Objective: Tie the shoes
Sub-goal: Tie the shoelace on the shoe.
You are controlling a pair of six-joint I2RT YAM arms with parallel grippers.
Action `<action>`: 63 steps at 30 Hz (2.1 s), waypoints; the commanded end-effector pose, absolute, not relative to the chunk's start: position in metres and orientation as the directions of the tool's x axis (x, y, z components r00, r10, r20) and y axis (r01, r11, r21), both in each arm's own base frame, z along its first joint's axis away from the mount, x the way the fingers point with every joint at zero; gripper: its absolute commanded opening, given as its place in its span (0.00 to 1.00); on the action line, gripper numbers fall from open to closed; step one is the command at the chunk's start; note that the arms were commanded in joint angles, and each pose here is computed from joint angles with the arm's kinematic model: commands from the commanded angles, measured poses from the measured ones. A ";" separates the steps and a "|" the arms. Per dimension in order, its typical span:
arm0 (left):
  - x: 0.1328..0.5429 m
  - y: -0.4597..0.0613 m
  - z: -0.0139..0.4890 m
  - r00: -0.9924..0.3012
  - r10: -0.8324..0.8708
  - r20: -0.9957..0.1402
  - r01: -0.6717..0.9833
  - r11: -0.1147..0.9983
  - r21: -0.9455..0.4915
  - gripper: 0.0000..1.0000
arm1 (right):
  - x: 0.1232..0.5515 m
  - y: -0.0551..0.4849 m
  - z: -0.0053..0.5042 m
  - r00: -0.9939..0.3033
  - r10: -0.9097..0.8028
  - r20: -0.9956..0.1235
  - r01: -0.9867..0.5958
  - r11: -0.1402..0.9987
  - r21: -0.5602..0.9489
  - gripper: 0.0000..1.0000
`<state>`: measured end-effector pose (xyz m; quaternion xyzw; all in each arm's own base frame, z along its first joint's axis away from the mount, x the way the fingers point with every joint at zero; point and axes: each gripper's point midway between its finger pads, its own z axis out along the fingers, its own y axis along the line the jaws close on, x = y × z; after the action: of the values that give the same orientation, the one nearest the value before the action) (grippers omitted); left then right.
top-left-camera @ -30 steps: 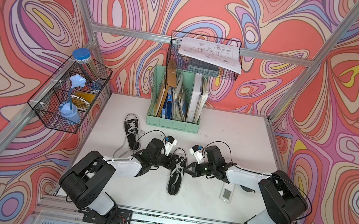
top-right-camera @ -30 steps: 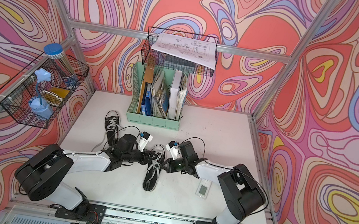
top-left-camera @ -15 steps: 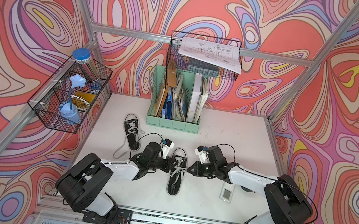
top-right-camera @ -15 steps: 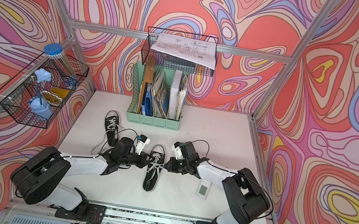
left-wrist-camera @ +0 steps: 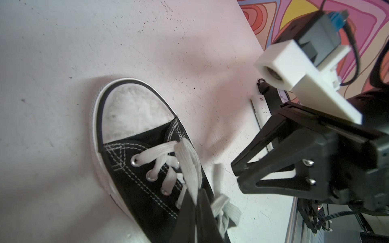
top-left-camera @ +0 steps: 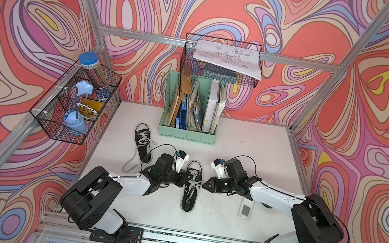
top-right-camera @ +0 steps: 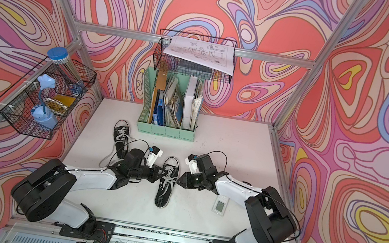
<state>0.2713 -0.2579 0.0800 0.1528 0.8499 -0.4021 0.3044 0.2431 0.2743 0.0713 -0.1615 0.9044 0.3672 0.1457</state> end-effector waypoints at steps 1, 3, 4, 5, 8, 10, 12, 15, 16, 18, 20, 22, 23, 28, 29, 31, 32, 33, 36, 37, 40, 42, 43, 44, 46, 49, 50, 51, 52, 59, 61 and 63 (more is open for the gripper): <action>0.272 -0.259 0.087 -0.747 0.022 -0.664 0.535 0.613 -0.582 0.00 | 0.237 0.280 0.094 -0.849 -0.250 -0.465 -0.511 0.613 0.603 0.31; 0.272 -0.259 0.087 -0.747 0.023 -0.665 0.536 0.612 -0.582 0.00 | 0.238 0.280 0.098 -0.836 -0.260 -0.484 -0.532 0.603 0.595 0.35; 0.272 -0.259 0.088 -0.748 0.022 -0.664 0.536 0.610 -0.584 0.00 | 0.239 0.282 0.102 -0.828 -0.265 -0.495 -0.545 0.592 0.594 0.37; 0.272 -0.259 0.087 -0.748 0.022 -0.663 0.536 0.609 -0.584 0.00 | 0.239 0.284 0.104 -0.821 -0.270 -0.504 -0.556 0.579 0.596 0.39; 0.271 -0.260 0.088 -0.747 0.025 -0.665 0.541 0.605 -0.585 0.00 | 0.248 0.287 0.102 -0.804 -0.268 -0.531 -0.573 0.585 0.574 0.45; 0.272 -0.260 0.088 -0.746 0.024 -0.666 0.542 0.604 -0.585 0.00 | 0.255 0.290 0.096 -0.800 -0.277 -0.532 -0.579 0.590 0.563 0.48; 0.271 -0.261 0.089 -0.746 0.025 -0.666 0.544 0.600 -0.586 0.00 | 0.263 0.292 0.090 -0.806 -0.271 -0.526 -0.570 0.595 0.566 0.48; 0.271 -0.261 0.089 -0.747 0.026 -0.664 0.543 0.599 -0.588 0.00 | 0.280 0.286 0.079 -0.836 -0.218 -0.504 -0.513 0.636 0.576 0.37; 0.271 -0.261 0.089 -0.747 0.026 -0.665 0.543 0.600 -0.587 0.00 | 0.283 0.283 0.076 -0.843 -0.208 -0.497 -0.499 0.649 0.574 0.34; 0.271 -0.261 0.088 -0.747 0.026 -0.664 0.543 0.600 -0.587 0.00 | 0.287 0.279 0.068 -0.843 -0.218 -0.491 -0.495 0.671 0.552 0.29; 0.271 -0.261 0.088 -0.748 0.028 -0.663 0.543 0.601 -0.587 0.00 | 0.286 0.280 0.064 -0.842 -0.241 -0.484 -0.505 0.667 0.548 0.28; 0.272 -0.261 0.087 -0.749 0.028 -0.662 0.541 0.604 -0.586 0.00 | 0.282 0.285 0.062 -0.841 -0.258 -0.475 -0.517 0.638 0.570 0.28; 0.272 -0.261 0.087 -0.750 0.027 -0.661 0.540 0.603 -0.587 0.00 | 0.281 0.286 0.061 -0.843 -0.265 -0.469 -0.520 0.629 0.578 0.30; 0.272 -0.261 0.085 -0.753 0.026 -0.658 0.537 0.602 -0.591 0.00 | 0.278 0.289 0.053 -0.843 -0.294 -0.450 -0.527 0.617 0.585 0.31; 0.272 -0.261 0.085 -0.753 0.026 -0.658 0.537 0.603 -0.590 0.00 | 0.278 0.289 0.052 -0.843 -0.295 -0.449 -0.527 0.616 0.585 0.31; 0.272 -0.261 0.085 -0.753 0.027 -0.658 0.537 0.603 -0.590 0.00 | 0.278 0.291 0.051 -0.843 -0.302 -0.446 -0.530 0.610 0.589 0.31; 0.272 -0.261 0.085 -0.752 0.027 -0.658 0.537 0.605 -0.588 0.00 | 0.278 0.291 0.051 -0.842 -0.304 -0.446 -0.532 0.609 0.589 0.31; 0.272 -0.261 0.085 -0.753 0.027 -0.658 0.537 0.604 -0.589 0.00 | 0.277 0.292 0.050 -0.840 -0.308 -0.446 -0.534 0.607 0.588 0.31; 0.272 -0.261 0.085 -0.753 0.026 -0.658 0.536 0.604 -0.590 0.00 | 0.276 0.294 0.048 -0.838 -0.320 -0.442 -0.540 0.603 0.587 0.31; 0.272 -0.261 0.085 -0.754 0.026 -0.657 0.535 0.604 -0.590 0.00 | 0.275 0.294 0.047 -0.838 -0.324 -0.439 -0.541 0.601 0.588 0.30; 0.272 -0.261 0.085 -0.752 0.024 -0.659 0.535 0.606 -0.589 0.00 | 0.274 0.297 0.044 -0.838 -0.335 -0.430 -0.541 0.607 0.582 0.25; 0.272 -0.261 0.086 -0.752 0.024 -0.658 0.536 0.605 -0.589 0.00 | 0.274 0.298 0.045 -0.837 -0.336 -0.431 -0.542 0.613 0.575 0.19; 0.272 -0.261 0.086 -0.752 0.024 -0.658 0.535 0.605 -0.590 0.00 | 0.274 0.298 0.046 -0.840 -0.332 -0.429 -0.538 0.617 0.575 0.16; 0.273 -0.261 0.085 -0.753 0.023 -0.658 0.533 0.607 -0.589 0.00 | 0.274 0.297 0.046 -0.845 -0.325 -0.425 -0.529 0.628 0.571 0.13; 0.273 -0.260 0.085 -0.753 0.023 -0.658 0.532 0.610 -0.587 0.00 | 0.275 0.292 0.045 -0.863 -0.303 -0.404 -0.495 0.664 0.560 0.08; 0.274 -0.258 0.085 -0.752 0.016 -0.659 0.524 0.620 -0.584 0.00 | 0.276 0.280 0.043 -0.894 -0.246 -0.374 -0.426 0.728 0.538 0.02; 0.274 -0.258 0.085 -0.753 0.016 -0.658 0.522 0.625 -0.581 0.00 | 0.276 0.277 0.044 -0.903 -0.221 -0.369 -0.401 0.745 0.534 0.01; 0.274 -0.256 0.084 -0.754 0.014 -0.657 0.517 0.631 -0.579 0.00 | 0.276 0.274 0.046 -0.908 -0.199 -0.368 -0.381 0.756 0.532 0.00; 0.274 -0.256 0.083 -0.753 0.015 -0.658 0.516 0.634 -0.577 0.00 | 0.276 0.272 0.047 -0.913 -0.177 -0.368 -0.363 0.766 0.531 0.00; 0.274 -0.252 0.081 -0.753 0.008 -0.659 0.504 0.650 -0.569 0.00 | 0.268 0.264 0.046 -0.933 -0.109 -0.342 -0.288 0.798 0.529 0.00; 0.275 -0.251 0.081 -0.751 0.004 -0.661 0.502 0.653 -0.567 0.00 | 0.266 0.262 0.043 -0.938 -0.102 -0.332 -0.272 0.810 0.520 0.00; 0.275 -0.251 0.081 -0.750 0.003 -0.661 0.500 0.656 -0.565 0.00 | 0.263 0.259 0.041 -0.942 -0.095 -0.322 -0.258 0.819 0.512 0.00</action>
<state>0.2736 -0.2558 0.0789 0.1486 0.8522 -0.3954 0.3087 0.2678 0.2687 0.0463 -0.1180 0.9330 0.3069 0.1463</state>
